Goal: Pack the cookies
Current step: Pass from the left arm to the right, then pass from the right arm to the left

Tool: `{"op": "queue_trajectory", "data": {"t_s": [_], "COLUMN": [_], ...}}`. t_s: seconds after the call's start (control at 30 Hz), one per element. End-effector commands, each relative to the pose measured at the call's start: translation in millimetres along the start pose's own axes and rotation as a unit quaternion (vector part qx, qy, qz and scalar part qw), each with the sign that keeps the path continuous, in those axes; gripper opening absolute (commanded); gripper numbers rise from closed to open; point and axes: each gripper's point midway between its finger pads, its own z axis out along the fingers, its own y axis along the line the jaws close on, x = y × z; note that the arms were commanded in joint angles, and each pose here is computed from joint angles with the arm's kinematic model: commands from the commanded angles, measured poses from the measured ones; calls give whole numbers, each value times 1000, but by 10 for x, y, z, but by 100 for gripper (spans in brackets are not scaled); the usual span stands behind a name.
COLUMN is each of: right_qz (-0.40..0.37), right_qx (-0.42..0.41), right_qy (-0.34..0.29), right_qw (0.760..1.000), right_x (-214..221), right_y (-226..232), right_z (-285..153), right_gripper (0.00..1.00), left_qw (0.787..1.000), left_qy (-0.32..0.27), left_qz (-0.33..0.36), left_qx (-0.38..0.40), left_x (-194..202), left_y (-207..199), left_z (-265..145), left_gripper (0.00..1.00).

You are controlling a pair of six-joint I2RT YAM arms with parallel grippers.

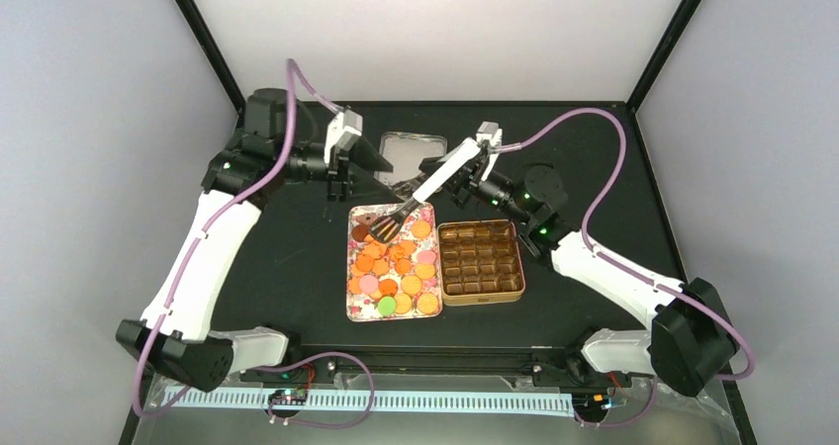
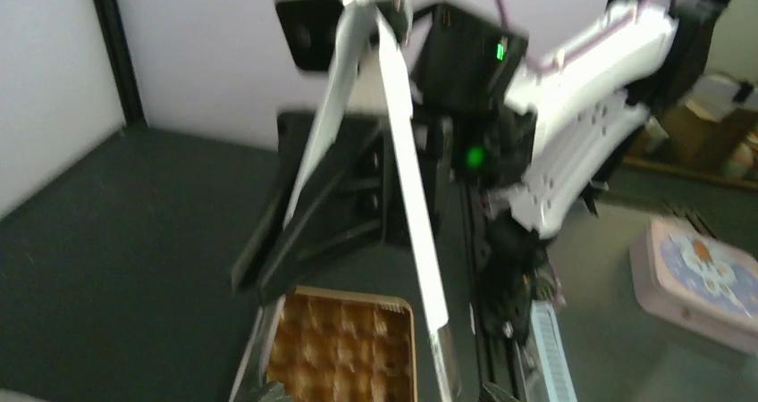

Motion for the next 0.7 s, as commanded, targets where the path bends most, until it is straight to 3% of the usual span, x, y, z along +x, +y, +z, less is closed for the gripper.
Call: {"op": "queue_trajectory", "data": {"t_s": [0.0,0.5,0.57,0.67], "right_qz": [-24,-65,-71,-73], "right_qx": [-25,-29,-31,-40], "right_qy": [74,93,86,80], "right_qw": [997,993,993,993], "right_x": [258,206,170,149], "right_y": [74,100,125,164], "right_z": [-36,67,75,93], "right_gripper": [1,1,1,1], "left_qw": [994,978,979,981], "left_qy": [95,140,144,139], "left_qz": [-18,-68,-74,-82], "left_qx": [53,140,127,106], "left_x": [713,1075,1121,1161], "left_y": [-101,-417,-340,-220], "left_z": [70,238,285,344], "left_gripper": [55,57,48,24]}}
